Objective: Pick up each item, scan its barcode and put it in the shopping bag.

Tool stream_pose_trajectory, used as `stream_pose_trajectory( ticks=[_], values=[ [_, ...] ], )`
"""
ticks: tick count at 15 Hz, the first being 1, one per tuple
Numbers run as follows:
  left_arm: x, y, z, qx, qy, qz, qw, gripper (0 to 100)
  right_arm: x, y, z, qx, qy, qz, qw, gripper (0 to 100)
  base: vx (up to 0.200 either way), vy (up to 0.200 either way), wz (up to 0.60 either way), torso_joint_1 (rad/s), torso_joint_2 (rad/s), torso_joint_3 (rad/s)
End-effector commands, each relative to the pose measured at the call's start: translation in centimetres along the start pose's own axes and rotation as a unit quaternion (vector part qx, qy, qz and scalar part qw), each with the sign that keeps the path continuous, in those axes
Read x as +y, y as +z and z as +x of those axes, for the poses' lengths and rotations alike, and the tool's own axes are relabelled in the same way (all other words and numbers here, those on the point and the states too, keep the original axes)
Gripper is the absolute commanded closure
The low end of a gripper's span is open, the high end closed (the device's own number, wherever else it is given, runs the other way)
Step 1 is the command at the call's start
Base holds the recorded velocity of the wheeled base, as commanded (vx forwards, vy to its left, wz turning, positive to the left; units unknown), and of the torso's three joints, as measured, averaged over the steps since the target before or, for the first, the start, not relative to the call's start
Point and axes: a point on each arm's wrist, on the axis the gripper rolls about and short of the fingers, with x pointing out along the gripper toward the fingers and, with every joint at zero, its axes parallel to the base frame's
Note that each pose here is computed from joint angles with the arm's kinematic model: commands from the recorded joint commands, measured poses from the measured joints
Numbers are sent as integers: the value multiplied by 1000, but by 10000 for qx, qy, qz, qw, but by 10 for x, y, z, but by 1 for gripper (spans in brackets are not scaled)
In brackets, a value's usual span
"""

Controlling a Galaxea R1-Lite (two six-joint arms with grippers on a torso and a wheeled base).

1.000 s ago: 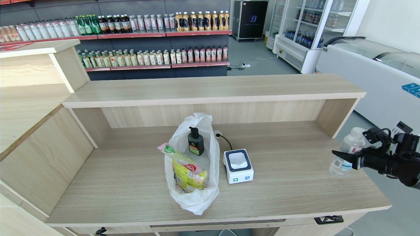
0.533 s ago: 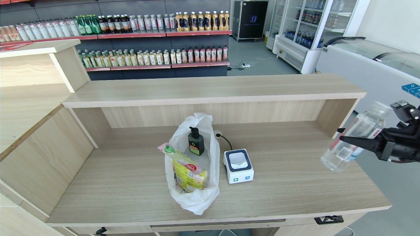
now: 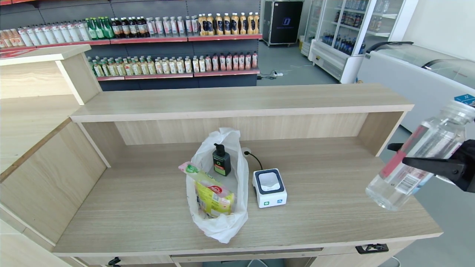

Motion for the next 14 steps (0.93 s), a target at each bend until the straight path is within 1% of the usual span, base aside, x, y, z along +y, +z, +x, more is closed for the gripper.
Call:
stream_pose_trajectory(
  ticks=[1,3,6,9,12,14],
  values=[
    [0,0,0,6,1,-1,10000,0,32,17,10,7,286,-274,9992,100,0,0,0,0,0,0],
    [0,0,0,6,1,-1,10000,0,49,19,19,20,553,-361,9978,100,0,0,0,0,0,0],
    [0,0,0,6,-7,-1,10000,0,59,19,32,41,919,-427,9948,100,0,0,0,0,0,0],
    [0,0,0,6,1,-1,10000,0,81,22,42,58,1314,-492,9901,100,0,0,0,0,0,0],
    [0,0,0,6,1,-1,10000,0,109,40,42,67,1574,-368,9868,100,0,0,0,0,0,0],
    [0,0,0,6,-7,-1,10000,0,121,54,38,77,1580,-183,9872,100,0,0,0,0,0,0]
  ],
)
